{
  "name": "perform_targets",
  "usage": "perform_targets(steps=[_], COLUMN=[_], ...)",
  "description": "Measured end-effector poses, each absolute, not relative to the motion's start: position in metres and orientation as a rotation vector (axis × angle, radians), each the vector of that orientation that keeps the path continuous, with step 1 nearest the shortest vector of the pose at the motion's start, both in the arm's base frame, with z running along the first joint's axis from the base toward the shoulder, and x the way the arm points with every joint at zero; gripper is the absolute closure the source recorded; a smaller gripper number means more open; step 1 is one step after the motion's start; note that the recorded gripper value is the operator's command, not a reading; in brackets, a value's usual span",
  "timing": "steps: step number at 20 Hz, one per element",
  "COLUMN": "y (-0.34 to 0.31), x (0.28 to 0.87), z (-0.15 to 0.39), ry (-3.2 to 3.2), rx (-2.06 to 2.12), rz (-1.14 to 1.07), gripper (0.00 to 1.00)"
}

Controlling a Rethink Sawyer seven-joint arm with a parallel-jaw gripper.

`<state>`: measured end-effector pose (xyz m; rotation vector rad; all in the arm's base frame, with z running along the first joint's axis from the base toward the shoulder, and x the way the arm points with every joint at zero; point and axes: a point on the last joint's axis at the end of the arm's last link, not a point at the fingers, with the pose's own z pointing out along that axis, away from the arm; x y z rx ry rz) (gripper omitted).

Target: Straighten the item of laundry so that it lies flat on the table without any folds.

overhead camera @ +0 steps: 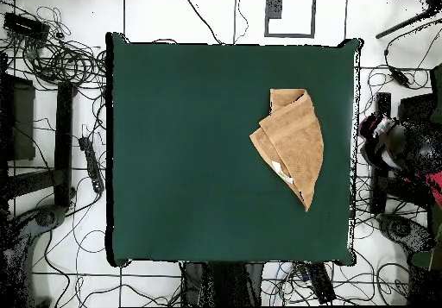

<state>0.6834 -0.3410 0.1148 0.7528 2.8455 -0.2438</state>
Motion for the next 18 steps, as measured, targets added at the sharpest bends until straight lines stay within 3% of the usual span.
perform_targets(steps=[18], y=[-0.433], x=[0.621], z=[0.154], ry=[2.962], rx=[1.001], rz=[-0.094], gripper=[0.00])
